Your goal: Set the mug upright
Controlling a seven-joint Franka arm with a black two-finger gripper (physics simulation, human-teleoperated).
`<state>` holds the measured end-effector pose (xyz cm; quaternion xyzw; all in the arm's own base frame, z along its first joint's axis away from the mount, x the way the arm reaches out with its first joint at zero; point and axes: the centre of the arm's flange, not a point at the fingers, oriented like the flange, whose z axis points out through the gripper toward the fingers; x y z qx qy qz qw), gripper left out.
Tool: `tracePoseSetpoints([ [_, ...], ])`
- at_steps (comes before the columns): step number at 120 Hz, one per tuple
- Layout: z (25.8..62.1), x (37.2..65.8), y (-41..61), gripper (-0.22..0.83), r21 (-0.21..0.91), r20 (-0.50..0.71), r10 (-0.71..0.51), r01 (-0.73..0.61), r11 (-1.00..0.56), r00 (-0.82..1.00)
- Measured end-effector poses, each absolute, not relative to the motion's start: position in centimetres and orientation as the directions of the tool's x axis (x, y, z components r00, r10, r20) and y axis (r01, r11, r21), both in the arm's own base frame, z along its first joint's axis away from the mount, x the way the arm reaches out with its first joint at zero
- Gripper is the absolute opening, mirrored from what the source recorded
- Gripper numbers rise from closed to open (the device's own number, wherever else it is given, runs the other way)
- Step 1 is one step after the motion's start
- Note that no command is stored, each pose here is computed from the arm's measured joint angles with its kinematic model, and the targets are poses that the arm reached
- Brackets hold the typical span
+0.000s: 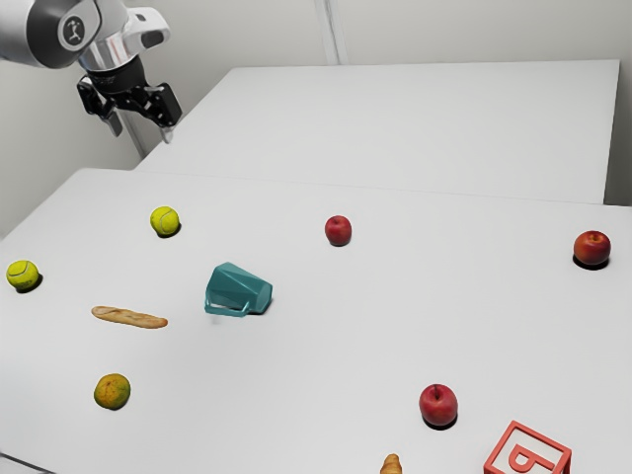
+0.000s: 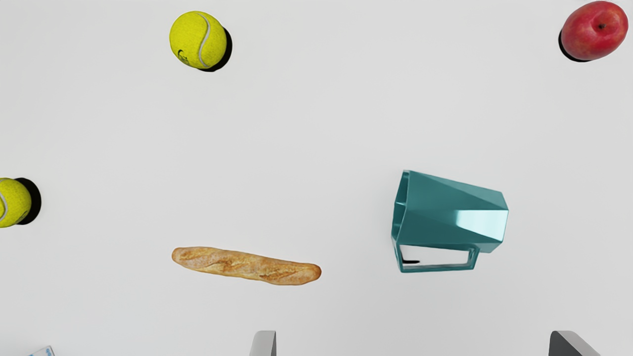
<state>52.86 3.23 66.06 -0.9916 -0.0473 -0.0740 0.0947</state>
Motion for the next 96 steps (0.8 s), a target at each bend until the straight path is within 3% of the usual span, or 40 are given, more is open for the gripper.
tracePoseSetpoints([
  [41,64.6,53.5,3.8,0.62,-0.182,0.136,0.106,0.13,-0.975,0.985],
  [53,63.2,53.9,4.1,0.62,-0.114,0.106,0.137,0.149,-0.982,0.985],
  [75,57.0,53.7,6.3,0.62,0.078,-0.04,0.242,0.244,-0.967,0.969],
  [96,51.0,54.2,9.0,0.62,0.192,-0.173,0.312,0.342,-0.92,0.934],
])
